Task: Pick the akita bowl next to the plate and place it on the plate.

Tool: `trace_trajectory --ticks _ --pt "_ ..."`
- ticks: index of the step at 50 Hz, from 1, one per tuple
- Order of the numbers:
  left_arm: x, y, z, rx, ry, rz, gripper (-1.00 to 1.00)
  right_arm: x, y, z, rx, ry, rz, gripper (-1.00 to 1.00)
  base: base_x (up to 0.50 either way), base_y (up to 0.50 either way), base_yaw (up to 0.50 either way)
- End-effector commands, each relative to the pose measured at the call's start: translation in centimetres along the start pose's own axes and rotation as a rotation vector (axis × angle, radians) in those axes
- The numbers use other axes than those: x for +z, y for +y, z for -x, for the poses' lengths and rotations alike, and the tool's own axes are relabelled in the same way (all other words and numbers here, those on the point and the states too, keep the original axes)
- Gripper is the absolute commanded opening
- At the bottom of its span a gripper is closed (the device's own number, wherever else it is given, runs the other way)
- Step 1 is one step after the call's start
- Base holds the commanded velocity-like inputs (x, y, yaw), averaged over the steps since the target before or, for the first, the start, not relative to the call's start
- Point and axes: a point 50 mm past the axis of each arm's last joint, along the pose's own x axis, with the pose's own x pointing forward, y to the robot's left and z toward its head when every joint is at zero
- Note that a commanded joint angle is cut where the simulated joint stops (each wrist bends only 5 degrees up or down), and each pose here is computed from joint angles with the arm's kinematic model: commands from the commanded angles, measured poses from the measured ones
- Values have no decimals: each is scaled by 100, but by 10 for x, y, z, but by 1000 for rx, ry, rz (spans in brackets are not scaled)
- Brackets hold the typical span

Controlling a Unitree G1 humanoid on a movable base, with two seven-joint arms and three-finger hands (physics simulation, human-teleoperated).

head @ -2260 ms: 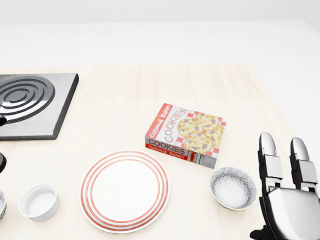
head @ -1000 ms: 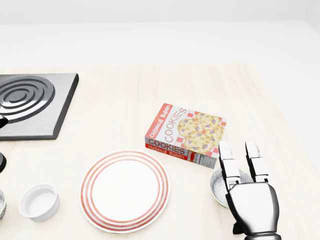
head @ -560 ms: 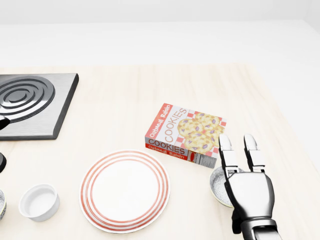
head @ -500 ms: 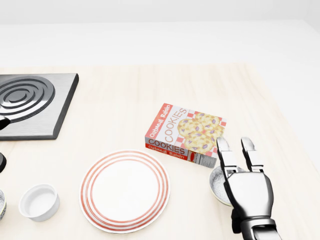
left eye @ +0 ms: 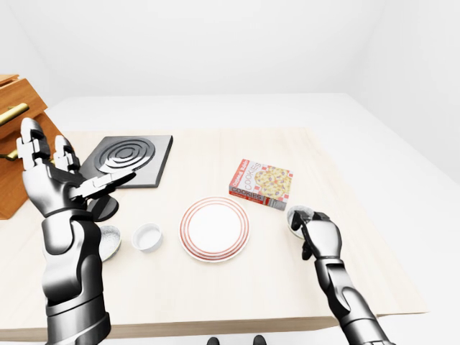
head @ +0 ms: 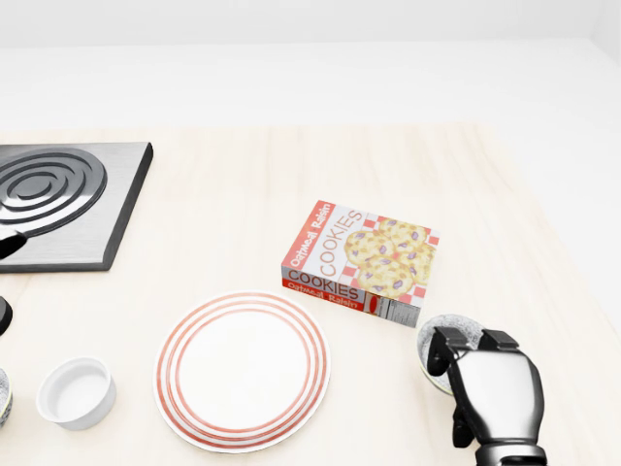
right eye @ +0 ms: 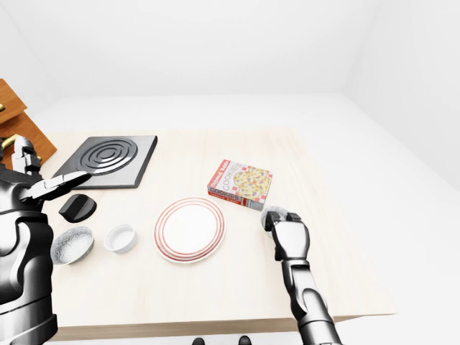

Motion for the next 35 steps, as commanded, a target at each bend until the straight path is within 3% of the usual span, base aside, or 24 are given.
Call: trace_trajectory --ticks 1,10,11,18,19,35 --pt "-2 0 1 -4 7 -2 100 -15 -5 21 -3 16 81 -100 0 0 0" --pt "0 0 1 -2 -1 8 100 -8 -28 21 -105 -28 135 -100 0 0 0" --pt "0 0 1 0 2 12 100 -2 -47 18 -190 -56 142 -100 0 0 0" --pt "0 0 1 2 2 12 100 10 -73 22 -311 -80 135 -100 0 0 0" --pt "-2 1 1 4 10 9 100 17 -89 19 -386 -96 107 -100 0 0 0" --pt "-1 2 -1 7 5 11 100 43 -124 5 -433 -149 81 -100 0 0 0"
